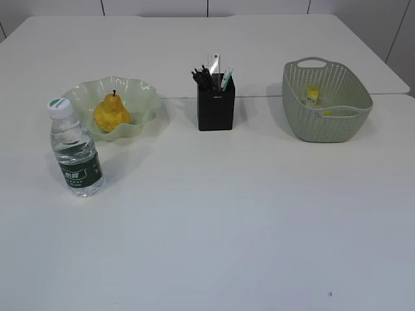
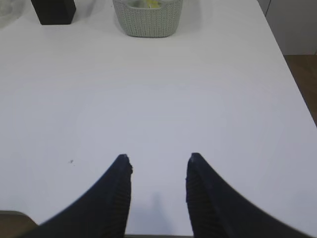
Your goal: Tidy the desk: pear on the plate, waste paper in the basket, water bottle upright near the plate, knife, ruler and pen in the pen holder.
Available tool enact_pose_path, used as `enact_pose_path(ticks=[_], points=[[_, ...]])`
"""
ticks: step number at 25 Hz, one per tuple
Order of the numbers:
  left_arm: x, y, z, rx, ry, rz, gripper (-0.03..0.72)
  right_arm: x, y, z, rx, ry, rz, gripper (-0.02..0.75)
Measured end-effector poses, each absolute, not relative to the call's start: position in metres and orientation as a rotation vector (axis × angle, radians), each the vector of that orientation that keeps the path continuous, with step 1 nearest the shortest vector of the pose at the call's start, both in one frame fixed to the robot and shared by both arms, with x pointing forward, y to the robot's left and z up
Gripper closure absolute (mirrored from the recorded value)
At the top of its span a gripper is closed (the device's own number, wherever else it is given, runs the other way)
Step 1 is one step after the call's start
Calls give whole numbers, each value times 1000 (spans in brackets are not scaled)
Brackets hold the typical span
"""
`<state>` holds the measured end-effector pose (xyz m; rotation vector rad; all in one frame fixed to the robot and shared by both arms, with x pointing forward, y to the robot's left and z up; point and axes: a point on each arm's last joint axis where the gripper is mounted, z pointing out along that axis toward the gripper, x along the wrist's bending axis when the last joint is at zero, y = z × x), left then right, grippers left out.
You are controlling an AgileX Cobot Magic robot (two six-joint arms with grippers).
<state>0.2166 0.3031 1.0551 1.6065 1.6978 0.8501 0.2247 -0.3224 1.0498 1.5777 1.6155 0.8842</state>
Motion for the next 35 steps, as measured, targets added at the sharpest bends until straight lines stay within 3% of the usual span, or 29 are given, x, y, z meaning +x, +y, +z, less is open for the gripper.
enact_pose_path(ticks=[16, 24, 35], points=[[228, 306, 1055, 1557, 1630, 959, 197, 229, -321, 1048, 1556, 1608, 902, 456], [230, 306, 1054, 1550, 1623, 969, 122, 229, -321, 1048, 1554, 1610, 901, 456], [230, 306, 1054, 1548, 1620, 974, 118, 226, -319, 1047, 1657, 1461, 812, 456]])
